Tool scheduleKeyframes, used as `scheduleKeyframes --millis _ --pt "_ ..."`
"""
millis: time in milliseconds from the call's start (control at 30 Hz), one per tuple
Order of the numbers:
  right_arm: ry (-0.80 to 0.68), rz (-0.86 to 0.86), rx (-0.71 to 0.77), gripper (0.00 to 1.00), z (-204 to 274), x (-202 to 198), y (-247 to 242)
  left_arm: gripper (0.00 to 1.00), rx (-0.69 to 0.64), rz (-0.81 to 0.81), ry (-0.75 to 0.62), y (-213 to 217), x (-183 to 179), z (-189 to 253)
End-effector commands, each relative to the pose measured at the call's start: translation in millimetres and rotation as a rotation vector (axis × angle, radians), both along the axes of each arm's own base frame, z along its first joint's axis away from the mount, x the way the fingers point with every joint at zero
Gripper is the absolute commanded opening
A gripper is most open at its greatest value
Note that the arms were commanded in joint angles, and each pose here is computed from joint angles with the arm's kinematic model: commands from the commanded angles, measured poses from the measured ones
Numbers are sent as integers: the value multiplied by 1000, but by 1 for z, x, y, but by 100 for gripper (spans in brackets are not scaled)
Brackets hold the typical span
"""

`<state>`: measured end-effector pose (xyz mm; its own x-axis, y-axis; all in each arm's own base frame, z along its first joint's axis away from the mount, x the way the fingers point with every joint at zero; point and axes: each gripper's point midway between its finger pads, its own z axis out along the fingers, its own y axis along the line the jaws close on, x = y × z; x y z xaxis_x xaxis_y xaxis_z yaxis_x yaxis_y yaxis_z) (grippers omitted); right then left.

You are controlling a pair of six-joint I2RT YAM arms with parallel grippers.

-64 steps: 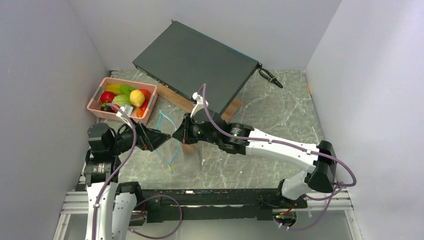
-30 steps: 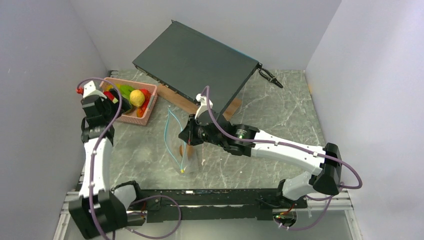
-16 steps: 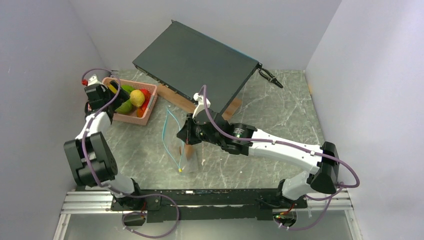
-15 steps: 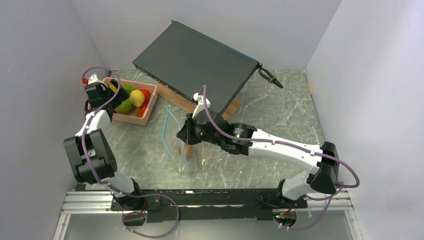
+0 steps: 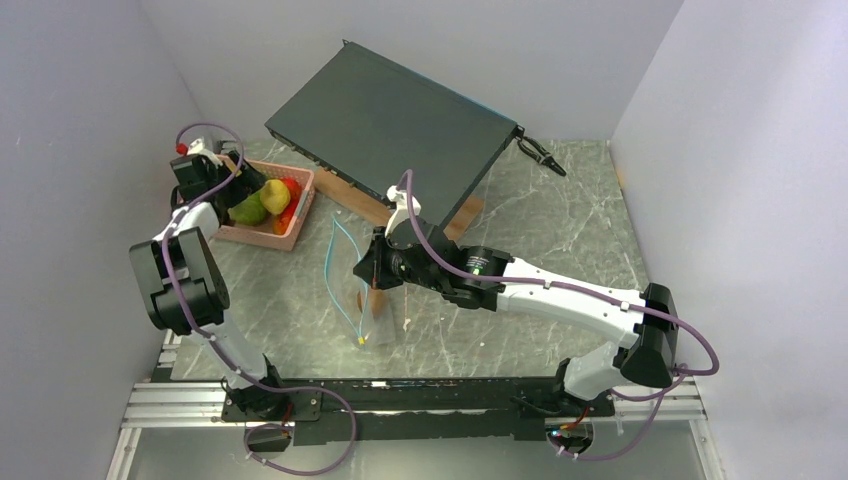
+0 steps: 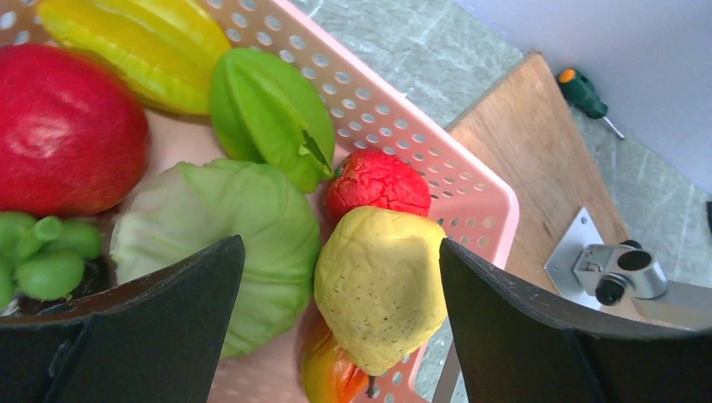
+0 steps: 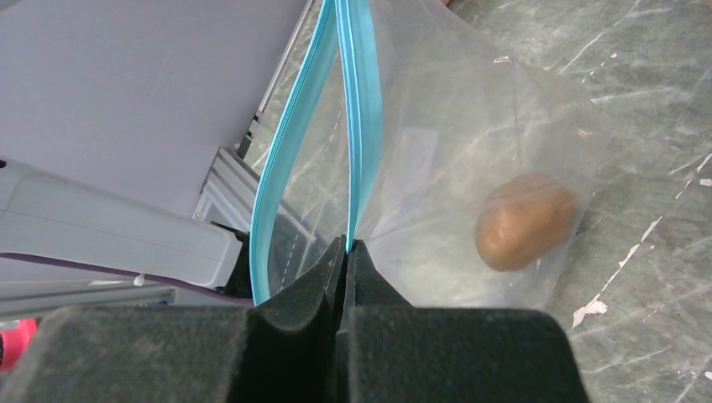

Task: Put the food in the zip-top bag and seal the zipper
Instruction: Pick up the fake fruit from the bin.

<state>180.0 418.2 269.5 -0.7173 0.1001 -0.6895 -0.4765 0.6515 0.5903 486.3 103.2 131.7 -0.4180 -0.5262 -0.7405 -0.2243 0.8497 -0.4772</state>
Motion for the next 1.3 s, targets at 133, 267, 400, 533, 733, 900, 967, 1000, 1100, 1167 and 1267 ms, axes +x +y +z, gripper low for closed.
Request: scheduleKeyframes --millis 133,267,400,533,733,900,967,1000,1100,1167,1267 --pt "-8 -13 61 0 22 0 3 90 -60 -178 -20 -39 13 0" --pt "2 -7 64 0 21 -1 5 82 -27 -172 -2 -41 12 -1" --pt "7 -4 64 0 20 -2 5 78 12 -174 29 -42 14 -7" --pt "8 -6 65 0 20 -2 5 83 26 -210 80 -51 13 -20" --pt "15 -3 64 0 18 -3 5 82 15 -237 97 -61 15 -27" --pt "14 -5 65 0 17 -3 6 71 -7 -239 101 -65 13 -24" --pt "14 -10 60 0 16 -2 5 65 -2 -220 114 -62 11 -23" --pt "14 -10 57 0 15 -1 6 62 1 -214 118 -61 10 -22" --pt "14 -12 51 0 13 -1 6 56 17 -204 114 -59 7 -11" --pt "10 -16 47 0 13 0 5 52 38 -193 103 -56 4 2" --pt "9 -17 39 0 10 1 5 48 86 -143 92 -48 -8 21"
